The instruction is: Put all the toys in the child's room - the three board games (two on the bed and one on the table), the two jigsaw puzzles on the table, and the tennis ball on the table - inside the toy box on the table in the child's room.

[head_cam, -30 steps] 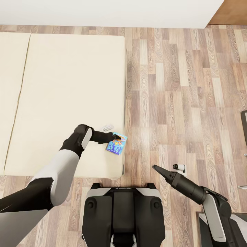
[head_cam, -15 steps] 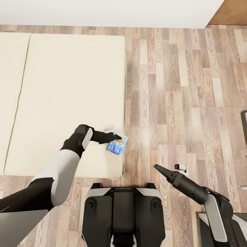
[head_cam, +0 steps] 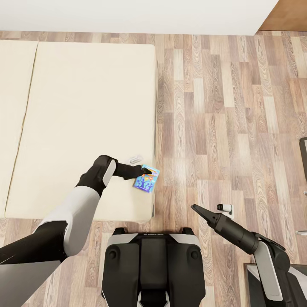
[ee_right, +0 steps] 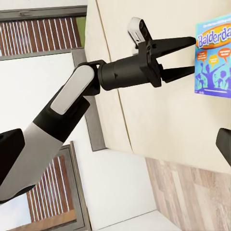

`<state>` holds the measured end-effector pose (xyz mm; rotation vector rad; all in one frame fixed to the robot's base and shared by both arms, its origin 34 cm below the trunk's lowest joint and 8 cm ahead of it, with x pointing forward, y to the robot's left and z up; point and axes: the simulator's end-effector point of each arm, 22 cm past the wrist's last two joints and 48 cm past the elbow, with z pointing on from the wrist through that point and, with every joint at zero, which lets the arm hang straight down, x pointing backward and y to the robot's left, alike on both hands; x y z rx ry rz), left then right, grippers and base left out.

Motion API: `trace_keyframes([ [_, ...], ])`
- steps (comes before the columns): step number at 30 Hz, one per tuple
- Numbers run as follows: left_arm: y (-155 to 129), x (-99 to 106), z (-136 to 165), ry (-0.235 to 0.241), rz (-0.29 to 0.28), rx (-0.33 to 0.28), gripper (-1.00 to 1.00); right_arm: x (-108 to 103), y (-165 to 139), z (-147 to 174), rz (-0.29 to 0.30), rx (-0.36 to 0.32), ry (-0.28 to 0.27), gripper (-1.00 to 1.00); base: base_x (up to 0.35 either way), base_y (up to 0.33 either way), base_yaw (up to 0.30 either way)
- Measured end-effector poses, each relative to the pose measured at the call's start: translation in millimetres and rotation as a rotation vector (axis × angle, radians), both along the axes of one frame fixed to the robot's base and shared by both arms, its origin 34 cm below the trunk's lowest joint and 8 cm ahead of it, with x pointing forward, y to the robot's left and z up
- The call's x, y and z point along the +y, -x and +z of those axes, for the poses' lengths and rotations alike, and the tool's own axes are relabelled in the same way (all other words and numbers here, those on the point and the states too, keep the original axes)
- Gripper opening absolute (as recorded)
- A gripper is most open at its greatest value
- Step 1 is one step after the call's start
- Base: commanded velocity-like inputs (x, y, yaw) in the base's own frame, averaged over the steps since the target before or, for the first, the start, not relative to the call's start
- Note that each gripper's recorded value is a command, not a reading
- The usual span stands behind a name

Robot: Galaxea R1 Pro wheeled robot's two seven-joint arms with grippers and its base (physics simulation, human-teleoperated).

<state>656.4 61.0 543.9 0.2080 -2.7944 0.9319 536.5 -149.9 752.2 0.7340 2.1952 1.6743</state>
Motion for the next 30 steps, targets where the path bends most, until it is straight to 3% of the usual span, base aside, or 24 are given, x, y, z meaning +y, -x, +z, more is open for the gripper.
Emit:
trace_keyframes([
  [19,-3,13,-3,-0.024,-0.004,-0.01,1.0,0,0,0,0.0,0.0,0.0,1.0,0.0,0.0,0.0],
  [30,-7,79,-16,-0.117,0.015,-0.014,1.0,0,0,0,0.001,0.001,-0.001,1.0,0.0,0.0,0.0],
])
